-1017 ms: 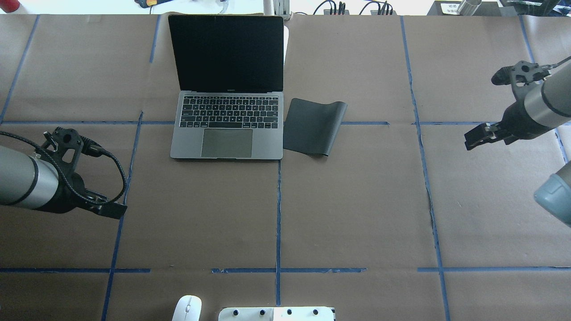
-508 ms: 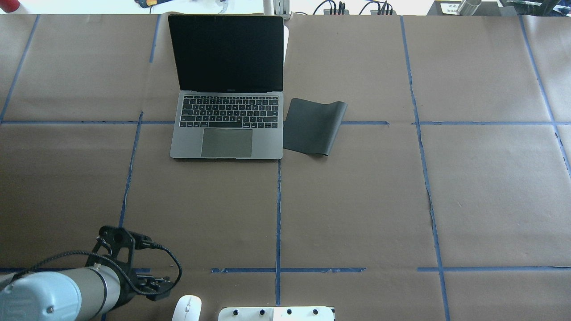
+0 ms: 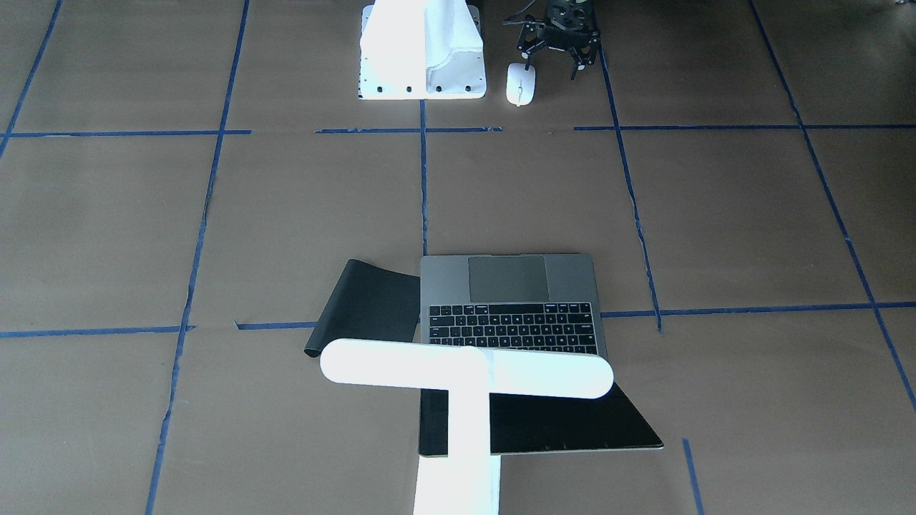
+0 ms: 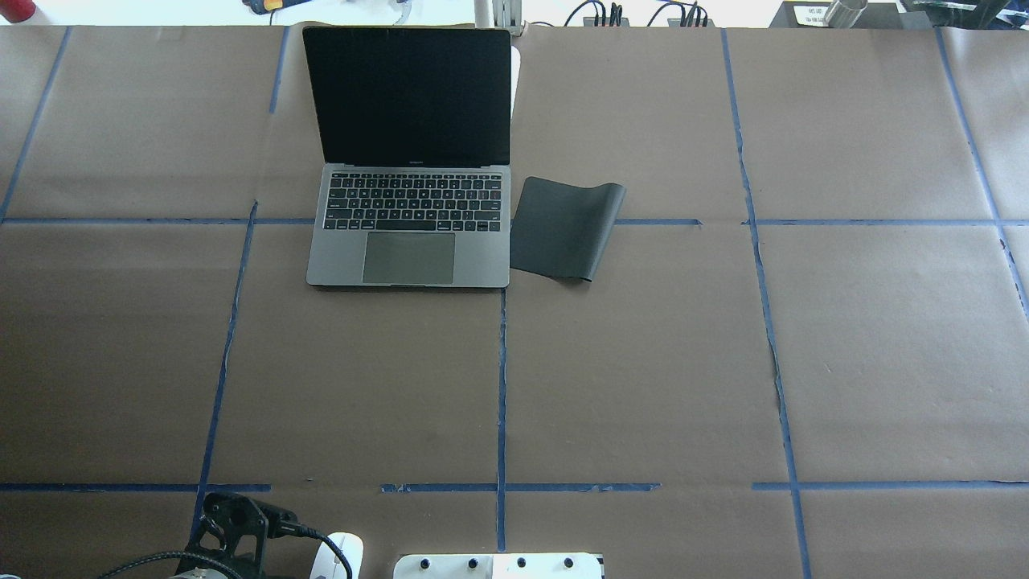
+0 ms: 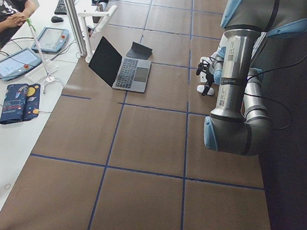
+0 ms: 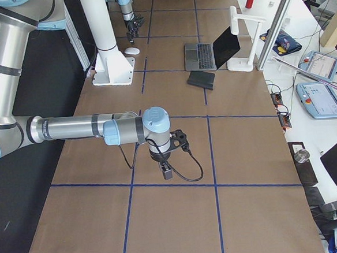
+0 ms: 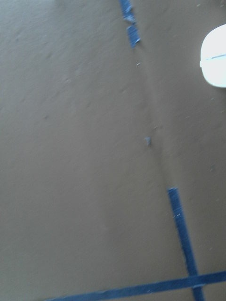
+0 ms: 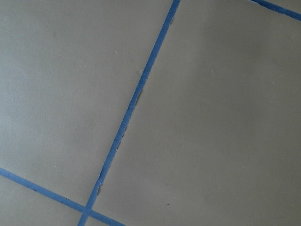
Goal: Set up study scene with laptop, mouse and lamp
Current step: 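Grasp the white mouse with the left gripper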
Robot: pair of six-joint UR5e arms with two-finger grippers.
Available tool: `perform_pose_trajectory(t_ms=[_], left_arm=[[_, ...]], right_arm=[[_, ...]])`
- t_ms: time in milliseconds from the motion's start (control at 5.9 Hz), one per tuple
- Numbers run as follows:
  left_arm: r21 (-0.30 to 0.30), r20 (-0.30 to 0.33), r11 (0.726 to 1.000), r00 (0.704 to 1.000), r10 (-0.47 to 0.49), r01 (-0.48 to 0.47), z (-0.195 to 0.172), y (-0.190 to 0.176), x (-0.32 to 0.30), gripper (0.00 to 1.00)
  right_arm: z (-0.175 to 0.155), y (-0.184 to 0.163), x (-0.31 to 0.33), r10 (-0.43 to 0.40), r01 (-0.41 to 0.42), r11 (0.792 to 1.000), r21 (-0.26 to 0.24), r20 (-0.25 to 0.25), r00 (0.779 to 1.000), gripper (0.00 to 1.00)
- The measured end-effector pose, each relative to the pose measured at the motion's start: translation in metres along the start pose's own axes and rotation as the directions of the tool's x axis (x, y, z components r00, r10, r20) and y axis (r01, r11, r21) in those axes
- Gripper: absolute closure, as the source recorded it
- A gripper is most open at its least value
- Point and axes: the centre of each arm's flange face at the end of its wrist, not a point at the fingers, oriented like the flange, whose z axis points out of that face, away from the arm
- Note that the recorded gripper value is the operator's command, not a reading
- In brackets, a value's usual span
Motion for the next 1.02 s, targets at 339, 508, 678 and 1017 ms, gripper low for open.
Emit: perform_pose_trajectory(t_ms=[339,508,678,1017], left_arm=[[-0.013,-0.011,1.0,1.0,0.013,-0.013,0.013,0.01,0.02,0.0],[-0.014,-0.012,1.0,1.0,0.008,-0.008,0.019,0.011,0.027,0.0],[-0.015,-0.01,1.0,1.0,-0.006,0.005,0.024,0.011,0.031,0.0],[-0.017,0.002,1.0,1.0,-0.023,0.023,0.032,0.013,0.031,0.0]], right_arm=[[0.001,0.004,0.001,0.004,-0.004,1.0,-0.002,0.007,1.0,0.0],[0.002,0.004,0.001,0.004,-0.004,1.0,-0.003,0.007,1.0,0.0],[0.002,0.004,0.001,0.004,-0.004,1.0,-0.002,0.008,1.0,0.0],[0.002,0.004,0.001,0.004,-0.004,1.0,-0.004,0.008,1.0,0.0]])
